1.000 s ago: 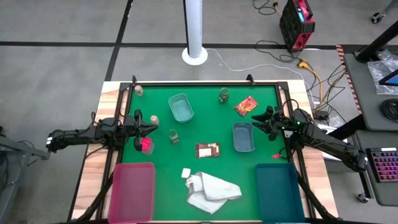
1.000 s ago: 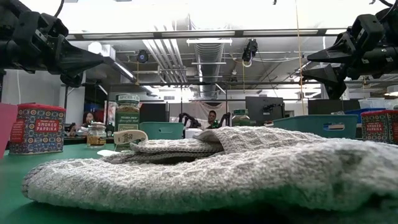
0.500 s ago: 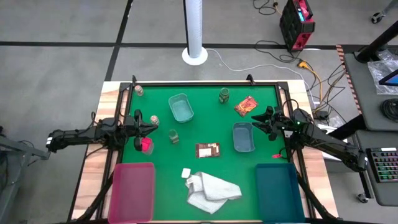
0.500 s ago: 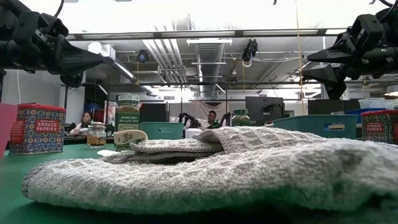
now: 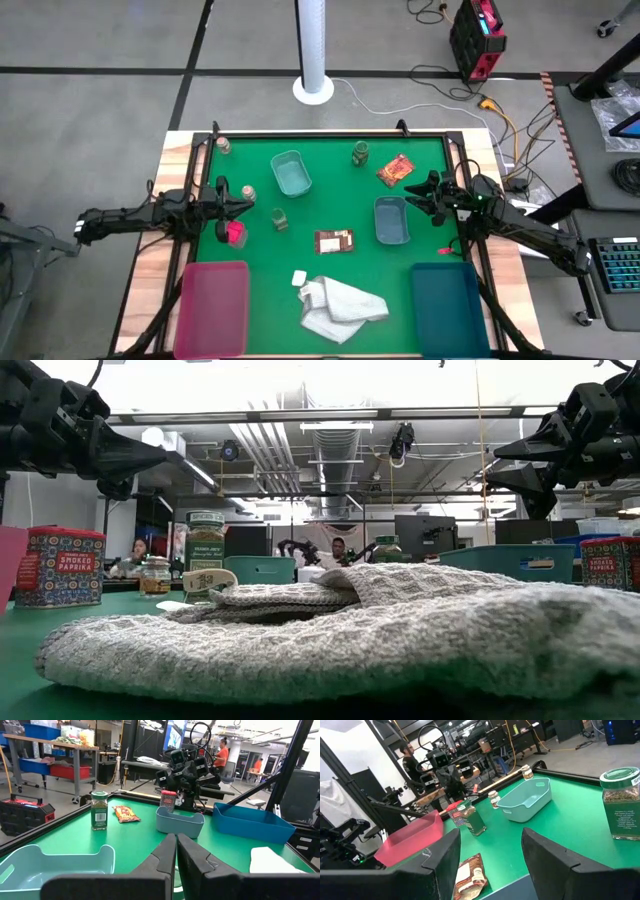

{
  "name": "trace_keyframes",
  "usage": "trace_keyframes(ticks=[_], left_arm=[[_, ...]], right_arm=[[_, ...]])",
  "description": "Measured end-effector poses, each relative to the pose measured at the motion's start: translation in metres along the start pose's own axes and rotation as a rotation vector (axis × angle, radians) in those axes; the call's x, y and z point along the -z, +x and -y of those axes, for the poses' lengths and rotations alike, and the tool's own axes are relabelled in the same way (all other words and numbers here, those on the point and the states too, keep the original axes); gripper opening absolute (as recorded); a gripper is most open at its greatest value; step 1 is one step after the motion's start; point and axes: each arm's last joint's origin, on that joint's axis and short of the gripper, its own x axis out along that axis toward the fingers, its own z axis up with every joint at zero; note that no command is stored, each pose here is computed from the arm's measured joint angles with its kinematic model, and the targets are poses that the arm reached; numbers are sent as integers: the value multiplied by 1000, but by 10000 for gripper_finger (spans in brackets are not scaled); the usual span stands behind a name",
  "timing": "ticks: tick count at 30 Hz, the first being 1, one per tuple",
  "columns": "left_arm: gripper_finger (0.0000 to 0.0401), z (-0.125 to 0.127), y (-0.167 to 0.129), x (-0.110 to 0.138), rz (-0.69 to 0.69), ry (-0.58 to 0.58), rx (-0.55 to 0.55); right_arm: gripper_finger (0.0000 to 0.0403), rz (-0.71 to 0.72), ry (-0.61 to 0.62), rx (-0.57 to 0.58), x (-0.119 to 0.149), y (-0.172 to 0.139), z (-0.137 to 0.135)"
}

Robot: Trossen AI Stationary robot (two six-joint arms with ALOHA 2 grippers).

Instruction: Sort spices by type

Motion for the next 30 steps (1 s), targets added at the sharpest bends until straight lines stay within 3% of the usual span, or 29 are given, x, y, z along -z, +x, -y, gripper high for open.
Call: trace_keyframes(ticks=[14, 18, 20, 24, 27, 30], left_arm=[[0, 0, 0, 0, 0, 0, 0], [0, 0, 0, 0, 0, 0, 0], [0, 0, 0, 0, 1, 0, 0], [0, 0, 0, 0, 0, 0, 0], [0, 0, 0, 0, 0, 0, 0], [0, 0, 0, 0, 1, 0, 0]], right_arm=[[199, 3, -1, 3, 0, 0, 0], [199, 34, -3, 70, -1, 0, 2], [199, 62, 81, 86, -2, 0, 2], [199, 159, 452, 10, -12, -1, -2], [199, 204, 467, -113, -20, -2, -11], [199, 245, 438, -142, -37, -5, -20]])
